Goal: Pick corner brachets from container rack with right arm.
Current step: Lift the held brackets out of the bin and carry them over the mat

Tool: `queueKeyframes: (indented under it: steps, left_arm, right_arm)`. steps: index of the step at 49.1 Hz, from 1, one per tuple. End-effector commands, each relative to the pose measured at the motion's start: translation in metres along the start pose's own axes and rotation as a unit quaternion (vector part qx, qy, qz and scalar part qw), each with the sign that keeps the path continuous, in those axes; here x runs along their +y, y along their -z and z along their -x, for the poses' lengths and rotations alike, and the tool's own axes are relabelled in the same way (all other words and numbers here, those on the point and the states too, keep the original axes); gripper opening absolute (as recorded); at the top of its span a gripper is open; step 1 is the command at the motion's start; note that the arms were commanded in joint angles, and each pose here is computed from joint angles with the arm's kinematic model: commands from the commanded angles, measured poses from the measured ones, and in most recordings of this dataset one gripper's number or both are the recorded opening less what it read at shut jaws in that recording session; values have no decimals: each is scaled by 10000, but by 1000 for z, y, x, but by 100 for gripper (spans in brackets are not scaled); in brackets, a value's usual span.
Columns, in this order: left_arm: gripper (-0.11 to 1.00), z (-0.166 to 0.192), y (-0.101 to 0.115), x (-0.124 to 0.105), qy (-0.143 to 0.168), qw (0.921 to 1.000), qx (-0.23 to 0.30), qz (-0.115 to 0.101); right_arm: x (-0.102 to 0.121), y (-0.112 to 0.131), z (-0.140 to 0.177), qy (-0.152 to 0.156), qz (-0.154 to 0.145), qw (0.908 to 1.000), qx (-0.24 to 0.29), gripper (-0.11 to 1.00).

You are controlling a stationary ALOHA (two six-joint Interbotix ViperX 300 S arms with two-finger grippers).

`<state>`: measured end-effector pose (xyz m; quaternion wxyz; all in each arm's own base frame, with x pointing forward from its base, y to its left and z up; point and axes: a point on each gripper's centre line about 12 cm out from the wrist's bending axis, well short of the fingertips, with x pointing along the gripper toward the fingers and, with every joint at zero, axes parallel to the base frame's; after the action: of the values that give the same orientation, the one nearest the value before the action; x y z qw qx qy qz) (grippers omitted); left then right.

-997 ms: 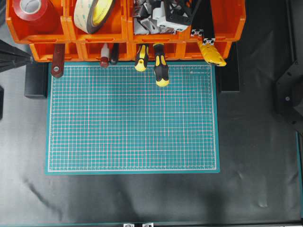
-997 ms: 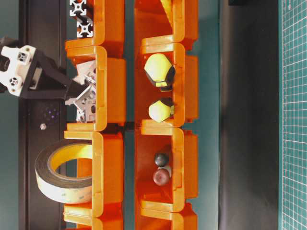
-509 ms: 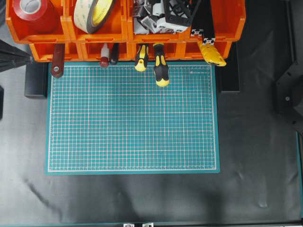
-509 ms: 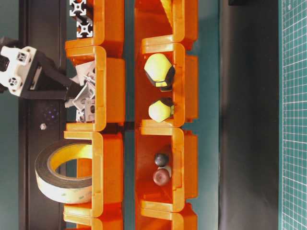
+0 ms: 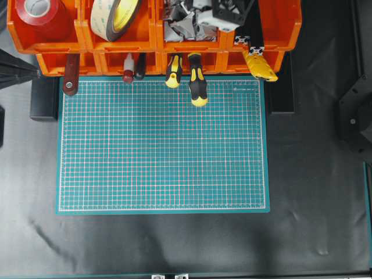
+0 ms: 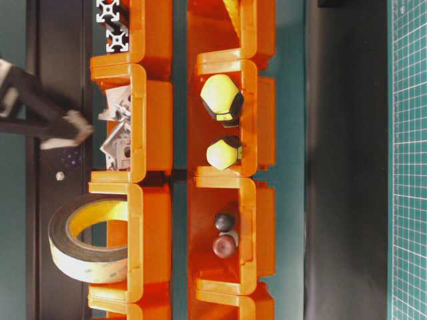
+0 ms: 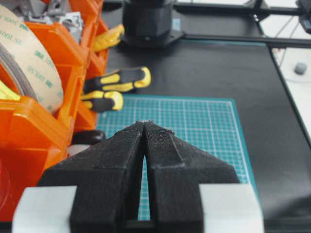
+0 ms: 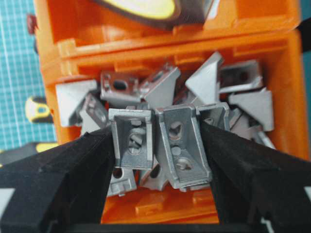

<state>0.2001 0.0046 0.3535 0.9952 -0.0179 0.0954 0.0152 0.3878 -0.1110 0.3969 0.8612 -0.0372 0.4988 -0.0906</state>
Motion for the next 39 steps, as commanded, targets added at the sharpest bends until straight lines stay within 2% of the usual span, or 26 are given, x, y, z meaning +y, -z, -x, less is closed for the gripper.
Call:
queueKeyframes:
  steps: [1, 9, 20, 31, 39]
  left_arm:
    - [0, 1, -9, 0, -7, 9999, -115, -5]
    - [0, 1, -9, 0, -15, 9999, -116, -3]
    - [0, 3, -9, 0, -18, 10000, -93, -26]
    - [0, 6, -9, 0, -15, 10000, -62, -34]
    - [0, 10, -12, 1, -20, 9999, -139, -16]
  right_arm:
    - [-1, -10, 33, 87, 16, 9987, -493, 53]
    - [4, -11, 34, 190, 143, 9986, -476, 53]
    - [41, -4, 58, -55, 541, 9969, -568, 53]
    - [93, 15, 89, -472, 1029, 9892, -933, 53]
    - [136, 38, 90, -820, 1408, 9819, -961, 53]
